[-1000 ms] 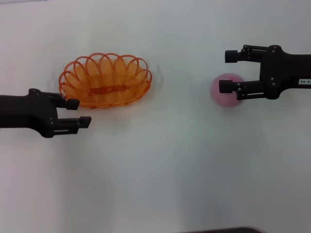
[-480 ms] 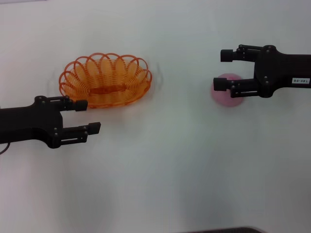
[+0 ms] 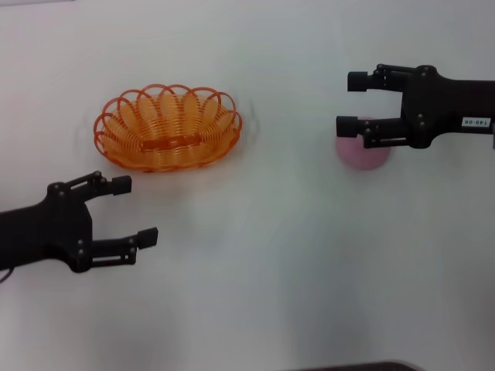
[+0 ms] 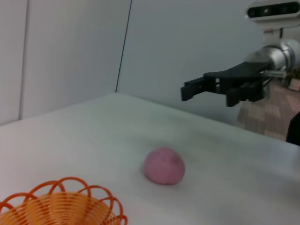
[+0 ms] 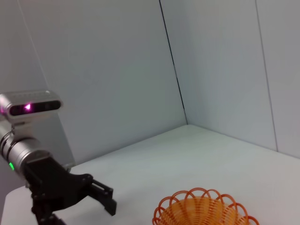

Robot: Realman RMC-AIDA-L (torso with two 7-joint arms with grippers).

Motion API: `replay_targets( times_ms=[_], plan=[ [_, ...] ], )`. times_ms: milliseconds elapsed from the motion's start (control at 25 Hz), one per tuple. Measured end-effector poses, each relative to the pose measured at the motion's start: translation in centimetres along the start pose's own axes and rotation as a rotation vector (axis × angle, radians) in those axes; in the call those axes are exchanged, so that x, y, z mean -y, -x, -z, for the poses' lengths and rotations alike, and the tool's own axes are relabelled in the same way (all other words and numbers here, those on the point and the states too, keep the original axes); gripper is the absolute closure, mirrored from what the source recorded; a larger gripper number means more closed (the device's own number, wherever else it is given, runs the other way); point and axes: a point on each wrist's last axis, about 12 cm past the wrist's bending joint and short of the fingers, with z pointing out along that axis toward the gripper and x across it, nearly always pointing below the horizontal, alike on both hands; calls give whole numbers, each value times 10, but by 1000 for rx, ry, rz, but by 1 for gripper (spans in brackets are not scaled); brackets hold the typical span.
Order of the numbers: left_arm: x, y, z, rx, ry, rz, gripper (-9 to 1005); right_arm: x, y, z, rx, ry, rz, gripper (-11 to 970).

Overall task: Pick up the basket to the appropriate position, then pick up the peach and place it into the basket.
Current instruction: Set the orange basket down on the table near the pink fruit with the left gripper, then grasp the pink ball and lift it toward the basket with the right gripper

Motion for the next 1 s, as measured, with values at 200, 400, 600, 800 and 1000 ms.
replay_targets(
  times_ms=[200, 400, 600, 800, 1000],
  plan=[
    [9, -15, 1, 57, 13, -23, 72, 4, 4, 4, 40, -40, 5, 88],
    [12, -21, 0, 64, 21, -29, 73, 6, 3, 7, 62, -76, -1, 89],
    [12, -24, 0, 68, 28, -17, 74, 7, 5, 9, 63, -83, -4, 90],
    [12, -24, 0, 71, 34, -10, 74, 15, 22, 14, 50, -91, -3, 91],
    [11, -24, 0, 77, 37, -7, 75, 20, 51, 17, -11, -104, 7, 92]
  ],
)
